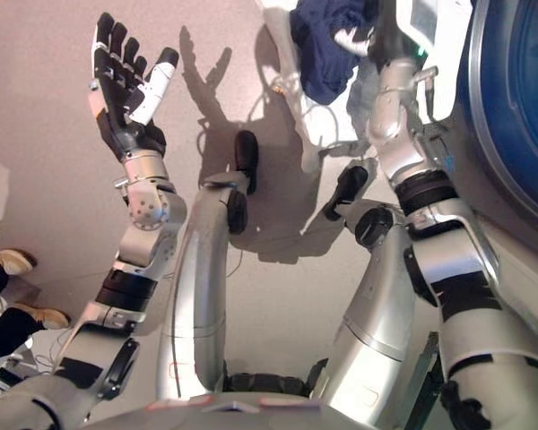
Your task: Put the clothes in the basket into the washing machine.
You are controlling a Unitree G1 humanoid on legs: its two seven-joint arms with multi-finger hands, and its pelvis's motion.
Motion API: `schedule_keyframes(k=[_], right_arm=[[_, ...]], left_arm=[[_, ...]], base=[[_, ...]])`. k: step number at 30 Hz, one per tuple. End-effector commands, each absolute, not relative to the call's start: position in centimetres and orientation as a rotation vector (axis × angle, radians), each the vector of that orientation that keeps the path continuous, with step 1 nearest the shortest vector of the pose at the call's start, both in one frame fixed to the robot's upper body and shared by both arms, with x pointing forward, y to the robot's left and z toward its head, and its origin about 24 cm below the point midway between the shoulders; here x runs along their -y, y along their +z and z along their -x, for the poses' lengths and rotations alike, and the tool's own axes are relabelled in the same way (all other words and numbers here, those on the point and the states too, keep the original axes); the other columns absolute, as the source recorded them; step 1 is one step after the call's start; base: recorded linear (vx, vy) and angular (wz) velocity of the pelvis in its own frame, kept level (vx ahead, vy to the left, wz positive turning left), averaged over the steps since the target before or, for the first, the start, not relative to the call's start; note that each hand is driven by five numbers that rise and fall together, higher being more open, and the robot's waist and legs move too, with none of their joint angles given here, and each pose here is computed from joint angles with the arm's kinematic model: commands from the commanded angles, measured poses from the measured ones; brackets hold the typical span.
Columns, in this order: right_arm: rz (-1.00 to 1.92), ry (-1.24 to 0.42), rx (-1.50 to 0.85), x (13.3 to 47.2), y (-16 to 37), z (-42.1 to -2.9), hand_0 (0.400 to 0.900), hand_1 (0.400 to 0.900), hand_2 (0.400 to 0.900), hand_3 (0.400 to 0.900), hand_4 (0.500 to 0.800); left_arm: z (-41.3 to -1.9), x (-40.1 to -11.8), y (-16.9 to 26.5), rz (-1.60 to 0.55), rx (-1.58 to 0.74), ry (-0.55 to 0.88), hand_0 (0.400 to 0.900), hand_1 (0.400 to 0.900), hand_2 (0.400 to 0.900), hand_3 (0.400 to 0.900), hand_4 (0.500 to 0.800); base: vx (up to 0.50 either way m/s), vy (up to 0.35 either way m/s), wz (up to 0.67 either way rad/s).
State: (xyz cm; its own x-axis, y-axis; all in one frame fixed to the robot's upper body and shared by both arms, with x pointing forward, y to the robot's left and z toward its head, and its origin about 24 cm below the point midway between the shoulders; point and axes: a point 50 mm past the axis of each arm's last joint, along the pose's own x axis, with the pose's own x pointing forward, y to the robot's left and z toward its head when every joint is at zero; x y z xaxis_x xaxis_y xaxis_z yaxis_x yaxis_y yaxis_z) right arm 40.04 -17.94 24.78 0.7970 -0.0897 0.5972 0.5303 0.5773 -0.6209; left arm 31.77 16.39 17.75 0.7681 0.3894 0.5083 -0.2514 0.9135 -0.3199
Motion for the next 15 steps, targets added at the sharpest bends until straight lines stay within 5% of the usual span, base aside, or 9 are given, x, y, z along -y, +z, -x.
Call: schedule_keyframes(k=[1, 15], right_arm=[[0.856, -0.287, 0.549, 15.8, 22.3, -39.9, 0.9, 0.9, 0.9, 0.9, 0.8], [0.858, -0.164, 0.623, 12.0, 23.2, -39.9, 0.9, 0.9, 0.9, 0.9, 0.8]], left_arm=[[-30.1, -17.7, 17.5, 0.272, 0.67, 0.408, 0.9, 0.9, 0.9, 0.9, 0.8], [-30.3, -17.3, 17.5, 0.273, 0.674, 0.382, 0.9, 0.9, 0.9, 0.9, 0.8]], base=[[-0.022, 0.013, -0.06], [0.0, -0.008, 0.03]])
